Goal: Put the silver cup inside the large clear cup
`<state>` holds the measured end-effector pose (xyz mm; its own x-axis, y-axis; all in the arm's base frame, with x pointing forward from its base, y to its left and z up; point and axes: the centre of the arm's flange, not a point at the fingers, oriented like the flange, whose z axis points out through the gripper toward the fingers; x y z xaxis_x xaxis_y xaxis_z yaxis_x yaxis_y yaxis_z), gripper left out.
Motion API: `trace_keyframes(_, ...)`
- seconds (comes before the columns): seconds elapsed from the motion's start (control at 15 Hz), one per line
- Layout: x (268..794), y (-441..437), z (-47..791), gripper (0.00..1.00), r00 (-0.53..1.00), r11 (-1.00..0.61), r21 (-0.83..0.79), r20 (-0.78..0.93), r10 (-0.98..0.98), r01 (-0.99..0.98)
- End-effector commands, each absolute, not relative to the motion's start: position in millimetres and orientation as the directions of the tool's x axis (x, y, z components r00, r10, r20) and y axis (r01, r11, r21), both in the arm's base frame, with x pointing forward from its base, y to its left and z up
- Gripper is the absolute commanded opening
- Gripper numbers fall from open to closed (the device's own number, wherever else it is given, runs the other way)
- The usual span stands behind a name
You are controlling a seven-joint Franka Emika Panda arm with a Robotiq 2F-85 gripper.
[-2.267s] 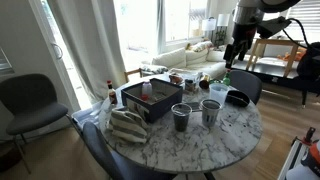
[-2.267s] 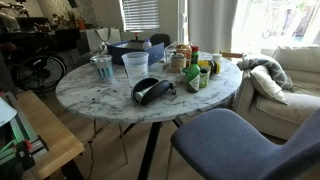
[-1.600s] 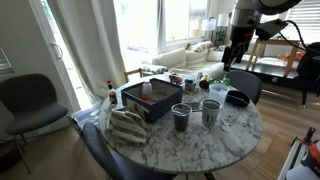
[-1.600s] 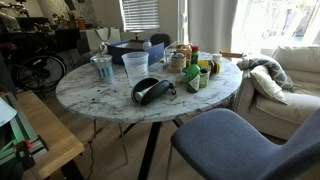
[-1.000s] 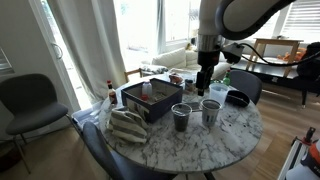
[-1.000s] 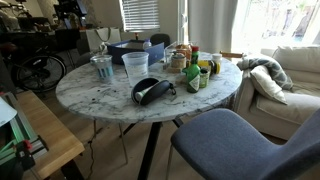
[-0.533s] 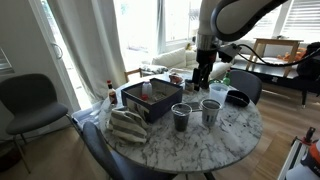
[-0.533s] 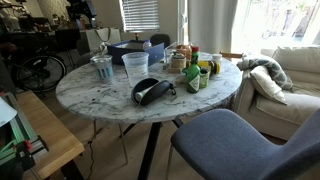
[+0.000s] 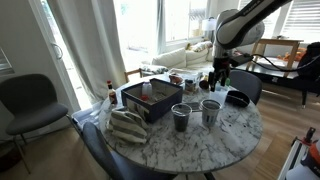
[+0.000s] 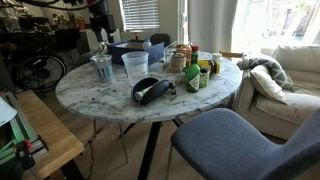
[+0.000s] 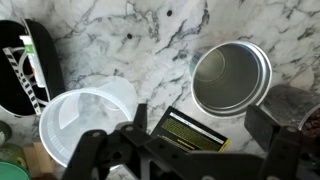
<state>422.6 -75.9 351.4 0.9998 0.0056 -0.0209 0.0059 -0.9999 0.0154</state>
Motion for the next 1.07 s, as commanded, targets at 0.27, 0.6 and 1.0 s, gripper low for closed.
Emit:
trace_keyframes(0.27,424,-79,332,1.0,0.999,-1.0,-0.009,-0.054,0.001,0.0)
trace_keyframes(0.6,414,-99,298,0.93,0.991,-0.997,-0.046,-0.117,-0.06,-0.066)
trace_keyframes(1.0,413,-91,270,0.45,0.983,-0.986,-0.122,-0.159,-0.09,-0.11)
